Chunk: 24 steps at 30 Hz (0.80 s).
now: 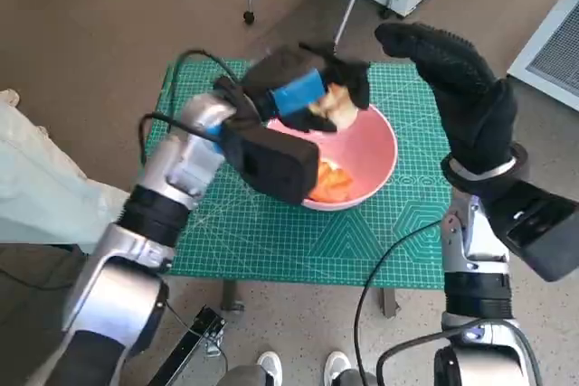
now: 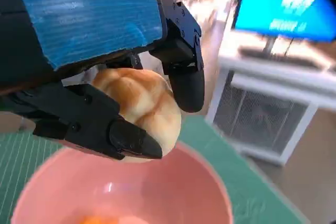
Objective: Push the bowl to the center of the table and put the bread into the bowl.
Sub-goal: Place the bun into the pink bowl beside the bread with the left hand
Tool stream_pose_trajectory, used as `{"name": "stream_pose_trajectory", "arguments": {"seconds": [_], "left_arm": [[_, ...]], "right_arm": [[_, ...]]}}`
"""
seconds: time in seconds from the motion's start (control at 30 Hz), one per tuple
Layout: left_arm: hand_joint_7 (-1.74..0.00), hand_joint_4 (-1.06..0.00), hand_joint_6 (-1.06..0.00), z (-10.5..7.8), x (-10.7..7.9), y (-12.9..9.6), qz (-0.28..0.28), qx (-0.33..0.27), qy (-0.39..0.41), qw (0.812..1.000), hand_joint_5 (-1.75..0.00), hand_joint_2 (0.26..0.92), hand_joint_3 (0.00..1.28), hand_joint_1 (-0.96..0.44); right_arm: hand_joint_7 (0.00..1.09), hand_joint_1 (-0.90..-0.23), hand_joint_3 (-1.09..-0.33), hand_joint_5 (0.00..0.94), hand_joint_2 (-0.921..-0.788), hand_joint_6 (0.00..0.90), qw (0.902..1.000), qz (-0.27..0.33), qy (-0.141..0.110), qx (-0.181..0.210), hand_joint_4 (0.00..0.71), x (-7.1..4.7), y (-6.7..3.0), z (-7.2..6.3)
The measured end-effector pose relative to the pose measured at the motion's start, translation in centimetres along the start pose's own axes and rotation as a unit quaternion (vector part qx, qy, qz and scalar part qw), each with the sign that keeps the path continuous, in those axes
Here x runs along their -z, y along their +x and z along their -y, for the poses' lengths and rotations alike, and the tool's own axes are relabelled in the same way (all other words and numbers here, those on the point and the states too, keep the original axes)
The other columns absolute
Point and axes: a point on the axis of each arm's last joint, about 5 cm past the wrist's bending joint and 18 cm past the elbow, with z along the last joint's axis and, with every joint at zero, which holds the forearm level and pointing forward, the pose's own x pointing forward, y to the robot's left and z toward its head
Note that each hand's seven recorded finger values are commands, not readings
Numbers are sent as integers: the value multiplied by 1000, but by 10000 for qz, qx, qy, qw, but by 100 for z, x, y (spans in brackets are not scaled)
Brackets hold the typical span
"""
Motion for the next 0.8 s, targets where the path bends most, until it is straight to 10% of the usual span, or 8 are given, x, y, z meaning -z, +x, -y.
{"name": "stream_pose_trajectory", "arguments": {"seconds": [0.07, 0.17, 0.37, 0.8], "left_arm": [[-848, -161, -149, 19, 16, 14, -248, 364, -147, 9989, -541, 817, 268, -37], [-560, -58, -71, 32, 40, 33, -726, 1004, -382, 9916, -179, 768, 219, -46], [-453, -29, -57, 55, 67, 46, -1356, 1766, -826, 9714, -29, 764, 187, -51], [-517, -226, -192, -17, 45, 3, -902, 1131, -1057, 9838, -80, 785, 159, -148]], "right_arm": [[723, -701, -689, 123, -921, -1, 10000, 7, -7, -1, 208, -1, 0, 0], [723, -704, -687, 125, -921, -1, 10000, 30, -23, 2, 207, -4, 1, 1], [724, -703, -683, 128, -921, -1, 10000, 55, -57, 27, 208, -11, -3, 13], [723, -695, -680, 132, -921, -1, 9999, 51, -68, 90, 207, -6, -3, 22]]}}
